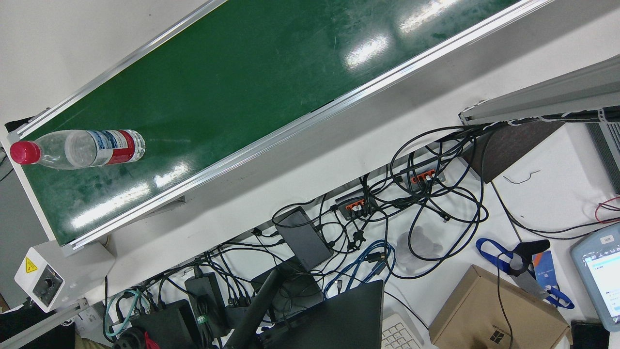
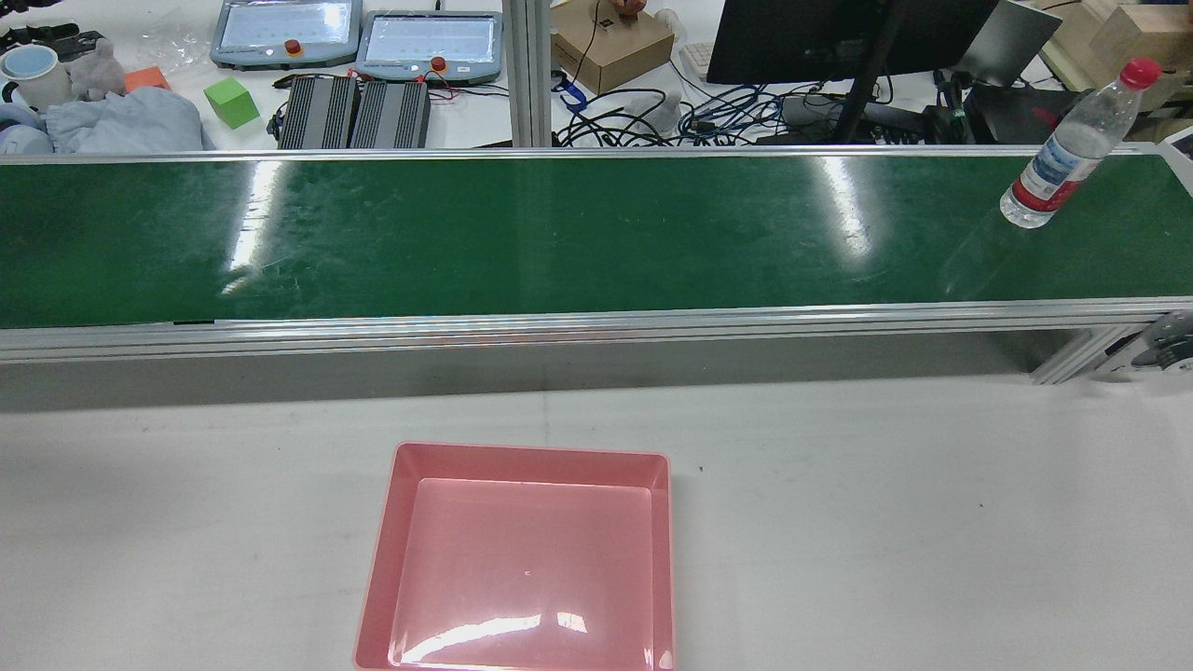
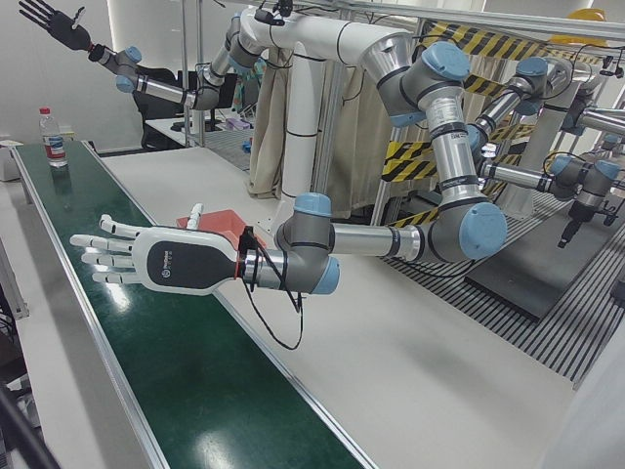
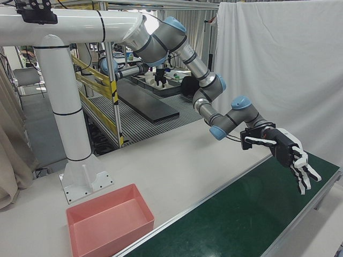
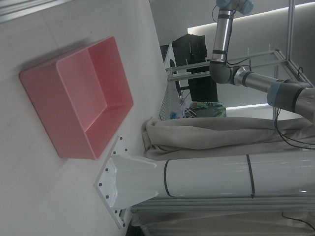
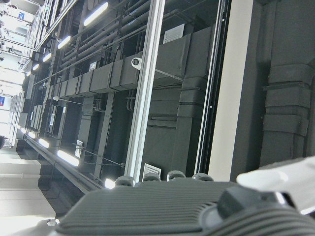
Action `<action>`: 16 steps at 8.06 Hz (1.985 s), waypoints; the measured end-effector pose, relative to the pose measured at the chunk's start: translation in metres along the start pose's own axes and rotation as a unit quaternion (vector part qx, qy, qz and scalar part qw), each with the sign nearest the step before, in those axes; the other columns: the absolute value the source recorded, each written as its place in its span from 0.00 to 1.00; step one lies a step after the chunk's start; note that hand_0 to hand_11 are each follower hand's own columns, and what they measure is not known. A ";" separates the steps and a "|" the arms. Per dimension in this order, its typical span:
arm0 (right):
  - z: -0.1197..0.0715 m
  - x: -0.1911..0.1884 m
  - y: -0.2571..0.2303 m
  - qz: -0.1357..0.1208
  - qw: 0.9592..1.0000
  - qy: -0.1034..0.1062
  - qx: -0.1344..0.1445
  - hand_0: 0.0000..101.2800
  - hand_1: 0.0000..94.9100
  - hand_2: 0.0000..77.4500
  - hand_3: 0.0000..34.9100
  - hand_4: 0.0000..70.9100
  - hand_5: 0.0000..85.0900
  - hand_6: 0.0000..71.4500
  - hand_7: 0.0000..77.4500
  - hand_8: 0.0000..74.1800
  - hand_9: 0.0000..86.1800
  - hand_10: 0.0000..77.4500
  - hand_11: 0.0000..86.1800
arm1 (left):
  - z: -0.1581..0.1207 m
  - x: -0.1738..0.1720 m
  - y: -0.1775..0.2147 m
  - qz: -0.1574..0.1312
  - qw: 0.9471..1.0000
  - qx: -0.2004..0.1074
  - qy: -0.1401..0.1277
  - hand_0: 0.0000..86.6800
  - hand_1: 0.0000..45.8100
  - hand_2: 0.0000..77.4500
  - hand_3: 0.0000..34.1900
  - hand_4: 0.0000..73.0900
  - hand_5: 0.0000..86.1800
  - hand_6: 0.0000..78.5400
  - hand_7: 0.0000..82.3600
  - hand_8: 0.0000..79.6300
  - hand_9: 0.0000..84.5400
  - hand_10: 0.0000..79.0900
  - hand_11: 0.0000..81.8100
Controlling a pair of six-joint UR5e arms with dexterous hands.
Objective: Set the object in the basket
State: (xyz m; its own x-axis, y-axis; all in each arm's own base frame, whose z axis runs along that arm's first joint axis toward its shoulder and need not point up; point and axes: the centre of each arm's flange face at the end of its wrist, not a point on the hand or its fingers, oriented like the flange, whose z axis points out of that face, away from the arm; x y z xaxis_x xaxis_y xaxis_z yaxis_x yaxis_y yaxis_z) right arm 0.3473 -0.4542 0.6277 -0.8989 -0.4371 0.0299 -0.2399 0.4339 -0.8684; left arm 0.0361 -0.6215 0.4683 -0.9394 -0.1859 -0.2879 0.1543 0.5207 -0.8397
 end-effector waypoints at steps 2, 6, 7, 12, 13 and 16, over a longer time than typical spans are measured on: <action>0.000 0.000 0.000 0.000 1.000 0.000 0.000 0.00 0.00 0.01 0.01 0.01 0.00 0.00 0.01 0.00 0.00 0.00 0.00 | 0.000 -0.006 -0.002 -0.002 1.000 0.003 -0.004 0.57 0.05 0.01 0.29 0.01 0.44 0.06 0.06 0.12 0.12 0.12 0.17; 0.000 0.001 0.000 0.001 1.000 0.000 0.000 0.00 0.00 0.01 0.01 0.01 0.00 0.00 0.01 0.00 0.00 0.00 0.00 | 0.007 -0.057 -0.020 -0.019 0.999 0.008 -0.034 0.57 0.05 0.01 0.29 0.03 0.44 0.06 0.06 0.14 0.14 0.10 0.15; 0.000 0.001 0.000 0.001 1.000 0.000 0.000 0.00 0.00 0.01 0.00 0.01 0.00 0.00 0.01 0.00 0.00 0.00 0.00 | 0.007 -0.057 -0.022 -0.018 0.999 0.009 -0.034 0.57 0.07 0.01 0.25 0.07 0.44 0.06 0.07 0.15 0.13 0.11 0.17; 0.000 0.000 0.000 0.000 1.000 0.000 0.000 0.00 0.00 0.01 0.01 0.01 0.00 0.00 0.01 0.00 0.00 0.00 0.00 | 0.007 -0.055 -0.022 -0.019 0.999 0.012 -0.037 0.58 0.11 0.01 0.29 0.07 0.38 0.08 0.07 0.15 0.14 0.11 0.17; 0.000 0.000 0.000 0.000 1.000 0.000 0.000 0.00 0.00 0.01 0.01 0.01 0.00 0.00 0.01 0.00 0.00 0.00 0.00 | 0.007 -0.054 -0.022 -0.019 0.999 0.013 -0.037 0.58 0.11 0.01 0.29 0.07 0.38 0.08 0.07 0.15 0.12 0.09 0.14; 0.000 0.000 0.000 0.000 1.000 0.000 -0.001 0.00 0.00 0.01 0.00 0.01 0.00 0.00 0.01 0.00 0.00 0.00 0.00 | 0.005 -0.046 -0.022 -0.016 0.999 0.014 -0.033 0.58 0.08 0.01 0.29 0.03 0.37 0.03 0.07 0.11 0.10 0.06 0.11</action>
State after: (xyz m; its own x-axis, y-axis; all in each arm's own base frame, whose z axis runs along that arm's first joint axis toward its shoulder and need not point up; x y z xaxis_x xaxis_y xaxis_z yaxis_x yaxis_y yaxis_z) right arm 0.3474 -0.4542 0.6271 -0.8989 -0.4371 0.0295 -0.2400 0.4349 -0.8679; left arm 0.0774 -0.6291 0.4978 -0.9218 -0.2575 -0.2899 0.1337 0.4906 -0.8611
